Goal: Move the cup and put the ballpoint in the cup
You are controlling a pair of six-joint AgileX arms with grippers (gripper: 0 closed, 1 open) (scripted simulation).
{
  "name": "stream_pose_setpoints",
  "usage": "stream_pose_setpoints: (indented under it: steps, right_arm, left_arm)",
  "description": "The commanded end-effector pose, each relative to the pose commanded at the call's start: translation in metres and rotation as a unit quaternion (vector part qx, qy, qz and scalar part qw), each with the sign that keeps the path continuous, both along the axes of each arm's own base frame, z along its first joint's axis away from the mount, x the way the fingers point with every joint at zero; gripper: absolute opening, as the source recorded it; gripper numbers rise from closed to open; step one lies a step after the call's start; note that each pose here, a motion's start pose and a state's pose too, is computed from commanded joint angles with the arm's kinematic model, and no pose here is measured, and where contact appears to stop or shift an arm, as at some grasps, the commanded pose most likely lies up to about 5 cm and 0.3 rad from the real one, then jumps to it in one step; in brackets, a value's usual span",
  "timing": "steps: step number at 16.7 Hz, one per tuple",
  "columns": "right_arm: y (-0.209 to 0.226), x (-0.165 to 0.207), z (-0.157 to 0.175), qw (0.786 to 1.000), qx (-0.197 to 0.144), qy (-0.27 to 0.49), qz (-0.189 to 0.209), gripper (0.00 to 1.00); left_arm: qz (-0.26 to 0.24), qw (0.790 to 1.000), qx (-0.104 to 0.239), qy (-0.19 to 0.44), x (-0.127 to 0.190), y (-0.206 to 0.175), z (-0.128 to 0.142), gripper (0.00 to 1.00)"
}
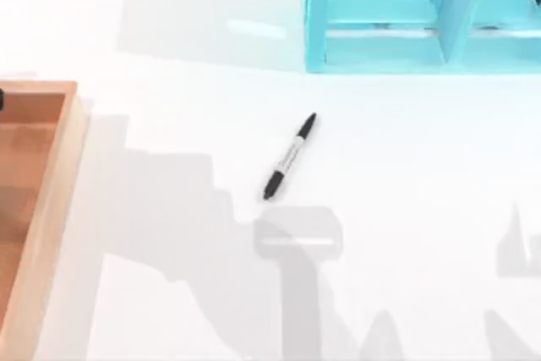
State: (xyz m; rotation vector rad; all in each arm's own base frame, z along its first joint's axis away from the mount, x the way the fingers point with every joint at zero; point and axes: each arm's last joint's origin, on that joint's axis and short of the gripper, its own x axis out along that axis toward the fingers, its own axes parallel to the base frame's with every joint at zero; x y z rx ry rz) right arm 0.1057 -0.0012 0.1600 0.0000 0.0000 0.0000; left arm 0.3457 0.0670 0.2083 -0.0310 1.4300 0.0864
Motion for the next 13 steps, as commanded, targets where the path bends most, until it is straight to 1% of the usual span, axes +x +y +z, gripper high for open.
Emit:
stream_pose_setpoints:
  steps: [3, 5, 7, 10, 13]
  right_arm:
    - [0.000, 0.000, 0.000, 1.000, 0.000, 0.000, 0.000, 1.00]
    - [0.000, 0.000, 0.000, 1.000, 0.000, 0.000, 0.000, 1.00]
    - [0.000, 0.000, 0.000, 1.000, 0.000, 0.000, 0.000, 1.00]
    - [0.000, 0.000, 0.000, 1.000, 0.000, 0.000, 0.000, 1.00]
    - [0.000, 0.000, 0.000, 1.000, 0.000, 0.000, 0.000, 1.00]
  left_arm:
    - [0.017, 1.000, -0.003, -0.023, 0.009, -0.022, 0.034, 0.00]
    - [0.015, 1.000, -0.009, -0.020, 0.009, -0.047, 0.055, 0.00]
    - [0.003, 1.000, -0.015, 0.000, 0.003, -0.076, 0.072, 0.00]
    - [-0.028, 0.998, -0.017, 0.048, -0.013, -0.120, 0.090, 0.00]
    - [-0.048, 0.996, -0.016, 0.069, -0.026, -0.143, 0.100, 0.00]
